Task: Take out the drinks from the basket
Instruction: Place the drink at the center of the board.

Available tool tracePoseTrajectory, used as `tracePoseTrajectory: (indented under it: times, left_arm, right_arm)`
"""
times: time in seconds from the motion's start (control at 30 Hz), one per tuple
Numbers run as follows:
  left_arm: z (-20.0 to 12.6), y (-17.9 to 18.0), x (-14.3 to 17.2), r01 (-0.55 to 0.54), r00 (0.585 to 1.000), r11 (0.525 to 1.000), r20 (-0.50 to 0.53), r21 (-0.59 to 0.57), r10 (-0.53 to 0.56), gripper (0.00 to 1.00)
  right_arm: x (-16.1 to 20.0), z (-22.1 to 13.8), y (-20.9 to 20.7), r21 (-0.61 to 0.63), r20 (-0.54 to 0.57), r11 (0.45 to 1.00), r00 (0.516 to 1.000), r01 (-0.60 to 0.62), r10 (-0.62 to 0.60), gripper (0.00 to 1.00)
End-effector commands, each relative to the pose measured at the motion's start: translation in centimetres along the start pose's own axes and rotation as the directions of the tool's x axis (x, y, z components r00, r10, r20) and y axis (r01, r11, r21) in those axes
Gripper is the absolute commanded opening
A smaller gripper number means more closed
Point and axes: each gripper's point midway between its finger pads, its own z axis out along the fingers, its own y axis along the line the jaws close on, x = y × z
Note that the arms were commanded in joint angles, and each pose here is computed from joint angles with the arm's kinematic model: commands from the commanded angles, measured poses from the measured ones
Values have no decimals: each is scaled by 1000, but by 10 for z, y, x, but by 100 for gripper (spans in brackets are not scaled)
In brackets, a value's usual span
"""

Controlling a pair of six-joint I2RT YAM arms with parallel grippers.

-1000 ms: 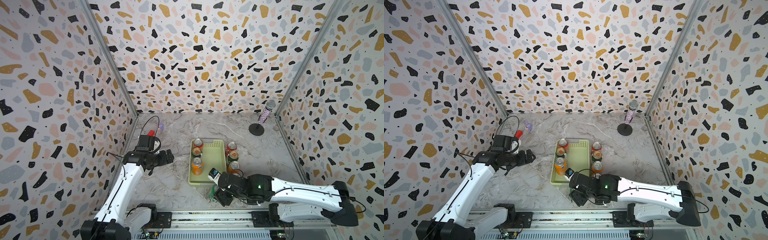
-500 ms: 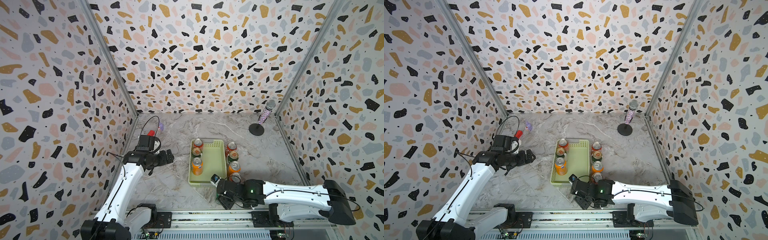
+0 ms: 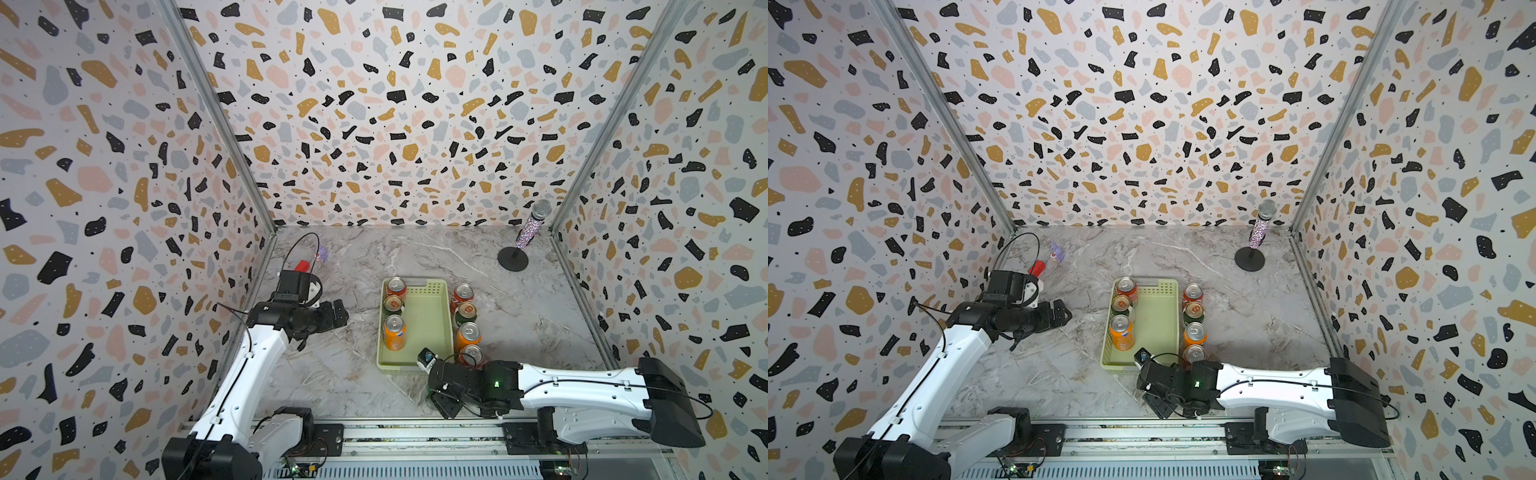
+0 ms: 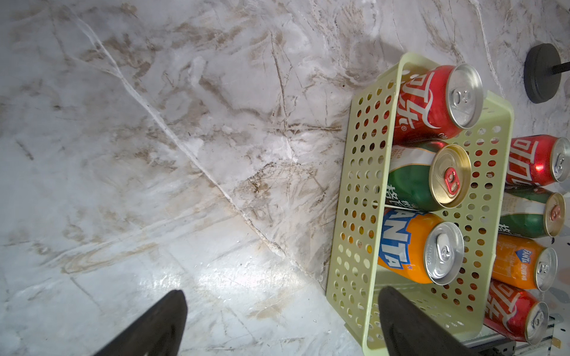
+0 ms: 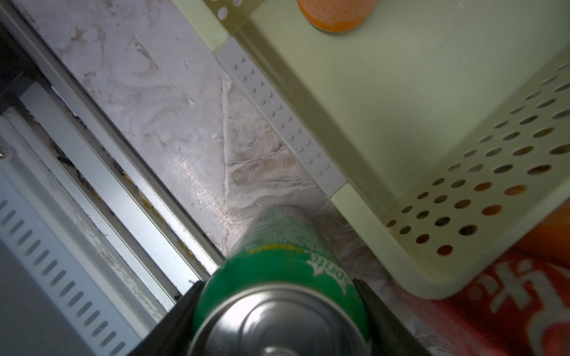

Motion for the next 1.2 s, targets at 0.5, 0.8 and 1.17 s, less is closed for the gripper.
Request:
tracePoseTrajectory:
  times: [0.5,0.8,1.17]
  left_arm:
    - [0,-7,1,-15,1000,999,3,48,14,100]
    - [1,-10,1,-16,1000,998,-2,64,16,100]
    - [-1,-15,0,-22,1000,996,6,89,22,100]
  right_arm:
    - [-51,-52,-11,85,155,996,988,-32,18,90]
    - [-103,-91,-24,66,315,993,946,-101,75,95]
    - [-142,-55,-65,-33,251,952,919,-305,304,93]
